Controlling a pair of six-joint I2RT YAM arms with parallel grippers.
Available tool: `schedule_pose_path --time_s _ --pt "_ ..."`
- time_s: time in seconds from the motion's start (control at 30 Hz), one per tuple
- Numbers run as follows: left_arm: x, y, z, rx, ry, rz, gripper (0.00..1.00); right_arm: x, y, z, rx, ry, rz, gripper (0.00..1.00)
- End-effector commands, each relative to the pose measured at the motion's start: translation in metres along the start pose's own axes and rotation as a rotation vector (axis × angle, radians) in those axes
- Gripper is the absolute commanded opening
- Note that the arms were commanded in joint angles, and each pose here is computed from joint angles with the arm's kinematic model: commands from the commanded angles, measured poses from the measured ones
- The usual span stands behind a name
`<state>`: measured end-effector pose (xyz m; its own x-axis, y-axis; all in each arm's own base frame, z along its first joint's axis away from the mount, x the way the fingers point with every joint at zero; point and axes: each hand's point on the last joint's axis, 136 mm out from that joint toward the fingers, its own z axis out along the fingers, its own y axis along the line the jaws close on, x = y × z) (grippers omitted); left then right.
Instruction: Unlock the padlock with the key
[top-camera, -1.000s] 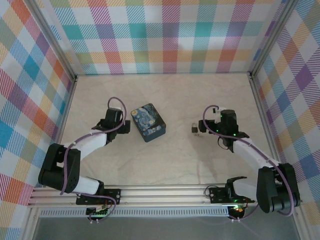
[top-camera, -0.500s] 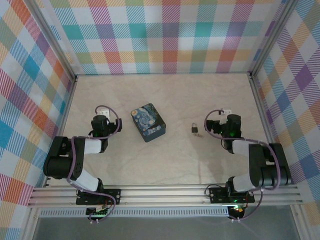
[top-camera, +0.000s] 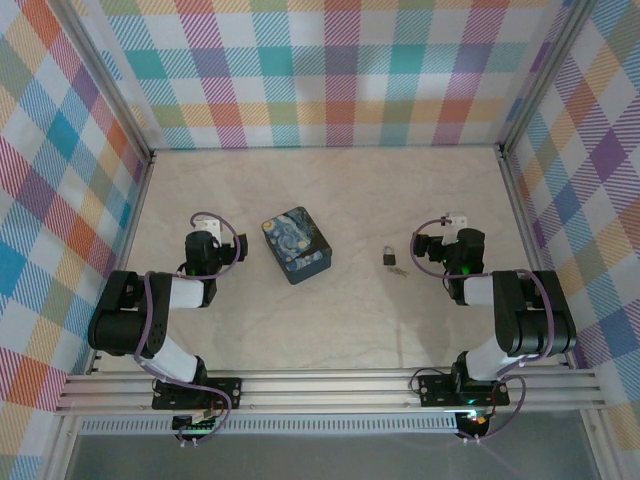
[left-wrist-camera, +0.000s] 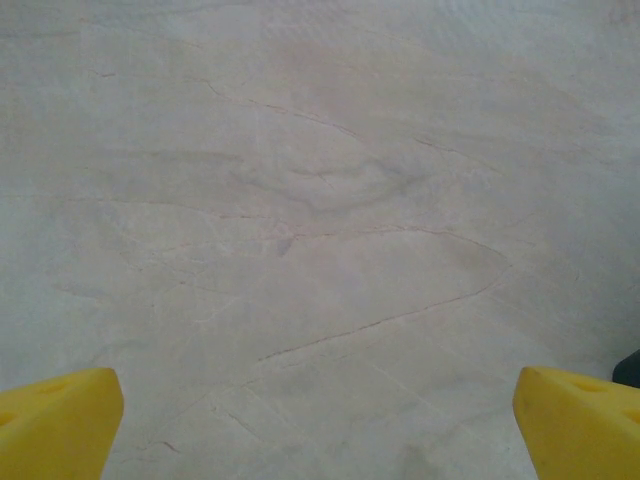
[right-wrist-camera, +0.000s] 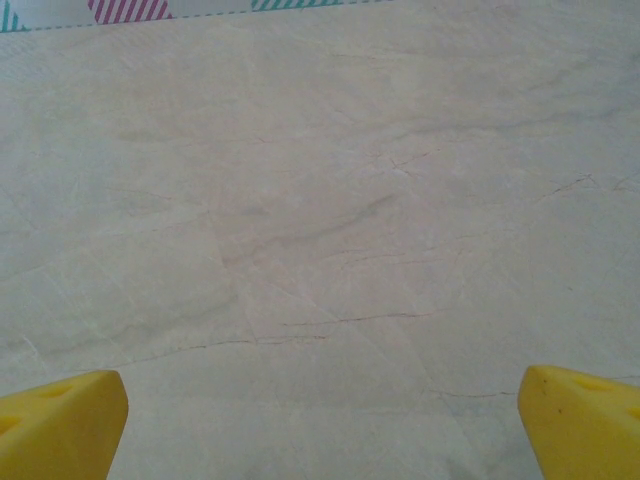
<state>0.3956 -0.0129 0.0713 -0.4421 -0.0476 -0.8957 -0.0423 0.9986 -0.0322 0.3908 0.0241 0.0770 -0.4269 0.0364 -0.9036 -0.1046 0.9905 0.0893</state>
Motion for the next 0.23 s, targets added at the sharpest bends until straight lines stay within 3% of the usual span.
schedule_pose_path --time_s 0.0,0.2 --pt "-0.0076 -0.0031 0.0005 0.019 -0.027 -0.011 1.00 -0.0168 0.0027 -0.0005 -0.019 -0.058 -0.012 1.00" --pt "-0.0072 -0.0027 -0.0003 0.018 -0.029 -0.011 1.00 -0.0161 0.0022 0.0000 -0.017 -0.054 -0.008 1.00"
